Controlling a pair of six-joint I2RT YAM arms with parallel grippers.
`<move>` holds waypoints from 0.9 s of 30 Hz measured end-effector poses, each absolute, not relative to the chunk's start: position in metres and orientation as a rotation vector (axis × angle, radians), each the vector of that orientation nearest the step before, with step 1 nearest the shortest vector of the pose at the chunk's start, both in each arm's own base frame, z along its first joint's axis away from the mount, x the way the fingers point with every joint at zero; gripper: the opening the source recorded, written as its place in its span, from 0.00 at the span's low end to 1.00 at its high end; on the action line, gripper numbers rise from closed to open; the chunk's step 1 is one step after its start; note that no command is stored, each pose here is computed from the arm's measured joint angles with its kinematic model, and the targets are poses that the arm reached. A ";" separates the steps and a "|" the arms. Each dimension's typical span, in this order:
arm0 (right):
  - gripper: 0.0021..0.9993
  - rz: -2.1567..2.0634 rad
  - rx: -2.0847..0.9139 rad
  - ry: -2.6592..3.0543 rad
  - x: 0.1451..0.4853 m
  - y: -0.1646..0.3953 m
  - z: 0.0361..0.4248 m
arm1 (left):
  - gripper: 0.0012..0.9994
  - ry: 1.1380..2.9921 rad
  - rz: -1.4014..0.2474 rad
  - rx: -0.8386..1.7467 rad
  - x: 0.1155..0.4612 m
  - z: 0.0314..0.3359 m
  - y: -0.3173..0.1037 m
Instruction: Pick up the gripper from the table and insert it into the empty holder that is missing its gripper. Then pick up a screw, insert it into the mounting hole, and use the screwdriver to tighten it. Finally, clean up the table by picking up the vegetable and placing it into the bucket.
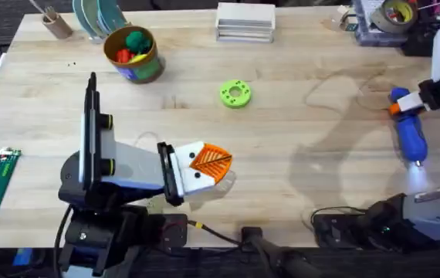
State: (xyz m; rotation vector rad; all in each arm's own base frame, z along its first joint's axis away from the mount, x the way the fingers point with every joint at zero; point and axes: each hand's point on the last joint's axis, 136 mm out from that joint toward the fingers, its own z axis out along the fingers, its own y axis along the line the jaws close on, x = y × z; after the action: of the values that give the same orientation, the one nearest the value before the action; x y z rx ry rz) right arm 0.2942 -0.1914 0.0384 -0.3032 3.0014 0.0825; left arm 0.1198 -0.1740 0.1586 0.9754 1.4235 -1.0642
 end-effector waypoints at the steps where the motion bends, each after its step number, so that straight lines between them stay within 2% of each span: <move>1: 0.08 0.083 -0.303 3.001 0.294 -0.191 0.038 | 0.01 1.424 -1.064 0.975 0.120 0.159 -0.174; 19: 0.08 0.079 -0.303 2.999 0.294 -0.191 0.041 | 0.01 1.424 -1.064 0.975 0.120 0.159 -0.174; 22: 0.08 0.051 -0.304 2.978 0.294 -0.191 0.053 | 0.01 1.424 -1.064 0.975 0.120 0.159 -0.174; 27: 0.08 -0.065 -0.331 2.886 0.304 -0.191 0.093 | 0.01 1.423 -1.064 0.975 0.120 0.159 -0.174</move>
State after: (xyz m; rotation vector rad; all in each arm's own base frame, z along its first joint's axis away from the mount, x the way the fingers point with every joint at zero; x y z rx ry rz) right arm 0.3044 -0.1907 0.0931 -0.3310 2.8856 -0.0654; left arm 0.1198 -0.1740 0.1586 0.9754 1.4235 -1.0641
